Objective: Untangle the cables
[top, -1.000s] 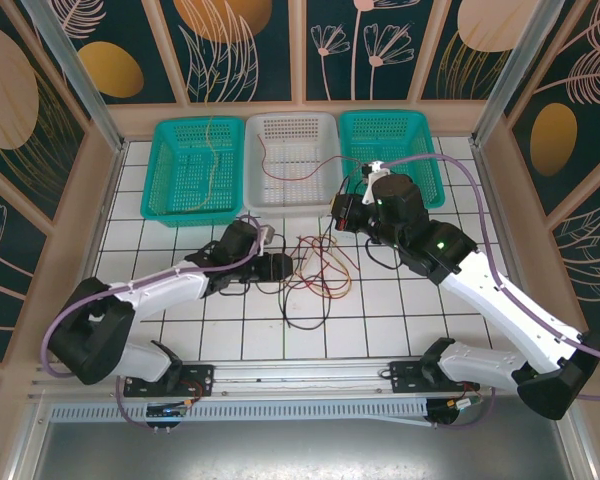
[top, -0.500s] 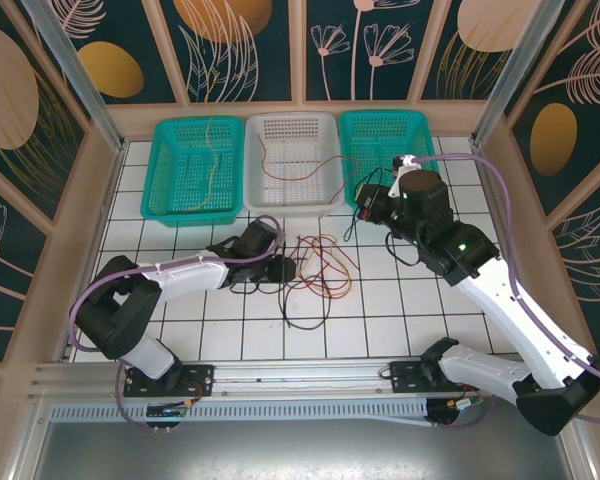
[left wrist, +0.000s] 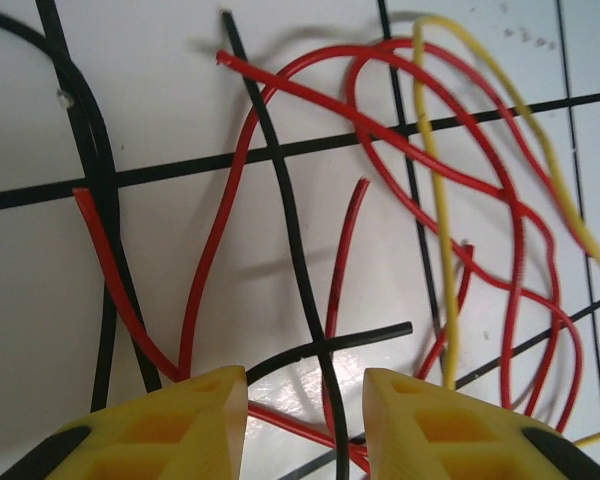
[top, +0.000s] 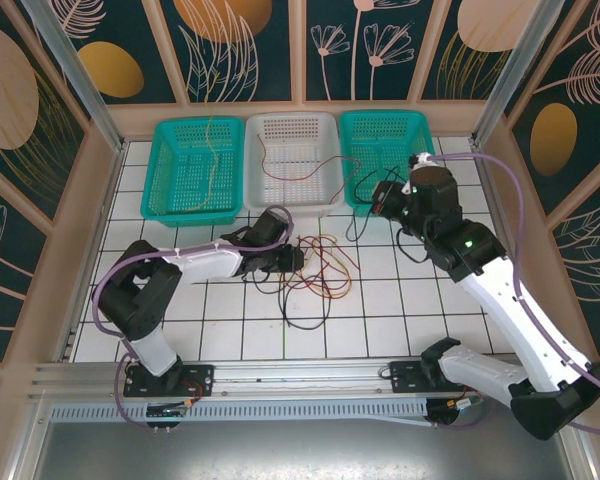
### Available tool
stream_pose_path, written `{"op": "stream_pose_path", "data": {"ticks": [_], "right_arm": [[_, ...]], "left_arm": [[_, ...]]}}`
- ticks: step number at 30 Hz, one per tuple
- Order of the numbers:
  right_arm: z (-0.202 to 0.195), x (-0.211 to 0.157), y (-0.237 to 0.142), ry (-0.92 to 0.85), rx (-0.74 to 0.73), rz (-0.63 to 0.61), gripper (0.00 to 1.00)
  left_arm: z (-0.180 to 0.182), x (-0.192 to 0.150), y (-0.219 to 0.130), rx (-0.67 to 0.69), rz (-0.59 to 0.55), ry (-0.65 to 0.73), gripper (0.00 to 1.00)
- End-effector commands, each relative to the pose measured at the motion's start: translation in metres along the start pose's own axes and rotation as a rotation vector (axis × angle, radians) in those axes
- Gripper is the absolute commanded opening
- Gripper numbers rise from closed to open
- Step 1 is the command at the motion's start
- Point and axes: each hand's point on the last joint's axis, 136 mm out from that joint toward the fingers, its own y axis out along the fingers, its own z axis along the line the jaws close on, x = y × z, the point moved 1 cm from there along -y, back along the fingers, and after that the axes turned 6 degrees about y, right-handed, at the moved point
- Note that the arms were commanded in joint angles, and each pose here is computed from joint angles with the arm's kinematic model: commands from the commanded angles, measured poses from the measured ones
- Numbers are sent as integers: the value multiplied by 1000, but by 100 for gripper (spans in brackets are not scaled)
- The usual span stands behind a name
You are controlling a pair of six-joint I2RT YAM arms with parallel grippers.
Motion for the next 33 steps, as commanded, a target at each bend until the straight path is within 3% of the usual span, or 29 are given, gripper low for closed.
{"op": "stream_pose_path", "data": {"ticks": [1,6,11,14,15,19,22,25,27,31,33], "right_arm": [[-9,48,-6,10,-46,-142,0],[-34,99,28,69,-40,-170,0],[-55,128,74,100,-19,-135,0],[-70,125,104,118,-28,-68,0],[-77,119,115,122,-38,-37,3],[-100,94,131,139,-100,32,47],[-100,82,118,130,-111,17,60],[-85,68,99,89,-106,16,61],[-66,47,88,51,-76,41,57],[-19,-30,81,-1,47,184,44],[1,-74,85,-33,79,271,43]], "left_arm": [[-2,-2,4,-1,27,0,34],[-1,-7,11,-6,55,-5,24],[-6,-1,3,-17,30,-8,0],[-20,16,-20,-50,-31,0,0],[-24,22,-30,-55,-56,6,0],[-37,35,-67,-77,-131,12,0],[-49,44,-94,-119,-191,11,0],[-57,56,-118,-128,-249,23,0],[-48,58,-121,-65,-254,19,0],[-27,55,-119,31,-263,-27,1],[-18,53,-118,50,-271,-68,3]]}}
